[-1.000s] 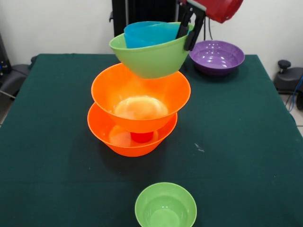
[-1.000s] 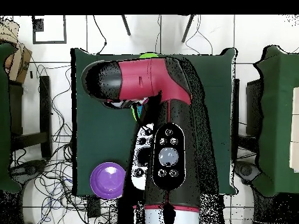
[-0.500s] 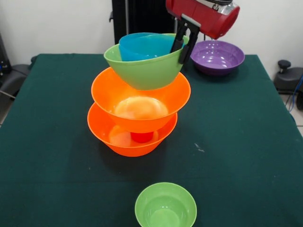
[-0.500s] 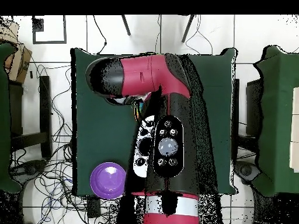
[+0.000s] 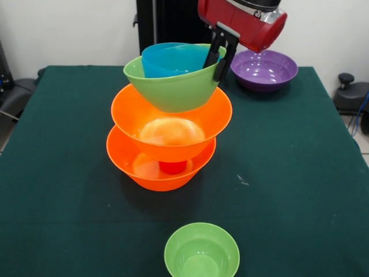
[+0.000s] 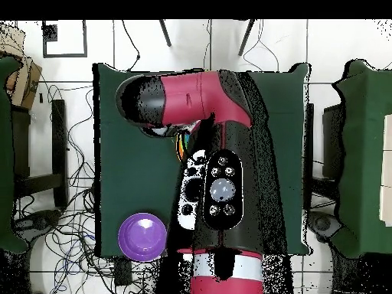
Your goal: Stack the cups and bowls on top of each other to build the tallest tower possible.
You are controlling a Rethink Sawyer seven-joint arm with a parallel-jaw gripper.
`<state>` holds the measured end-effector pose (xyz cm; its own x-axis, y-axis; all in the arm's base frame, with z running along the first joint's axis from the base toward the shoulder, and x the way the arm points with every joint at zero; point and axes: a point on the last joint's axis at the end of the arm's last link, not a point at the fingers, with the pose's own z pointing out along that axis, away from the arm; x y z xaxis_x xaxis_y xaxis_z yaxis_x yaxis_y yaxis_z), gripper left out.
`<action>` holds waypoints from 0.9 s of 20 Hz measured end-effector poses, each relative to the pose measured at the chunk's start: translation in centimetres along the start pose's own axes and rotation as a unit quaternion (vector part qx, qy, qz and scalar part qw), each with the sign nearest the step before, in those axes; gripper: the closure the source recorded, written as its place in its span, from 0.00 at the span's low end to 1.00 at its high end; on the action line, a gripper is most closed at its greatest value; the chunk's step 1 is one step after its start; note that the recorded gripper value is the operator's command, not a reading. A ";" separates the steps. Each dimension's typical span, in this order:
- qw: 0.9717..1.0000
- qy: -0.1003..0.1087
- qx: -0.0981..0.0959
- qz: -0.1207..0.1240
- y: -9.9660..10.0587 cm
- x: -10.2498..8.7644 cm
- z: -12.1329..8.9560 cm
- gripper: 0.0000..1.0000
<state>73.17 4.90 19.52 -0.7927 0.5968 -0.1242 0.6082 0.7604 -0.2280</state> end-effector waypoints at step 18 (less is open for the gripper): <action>1.000 0.005 0.008 0.001 -1.5 -1.1 1.4 1.00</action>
<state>73.08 2.71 18.67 -0.7908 0.6013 -0.1143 0.6092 0.7550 -0.2428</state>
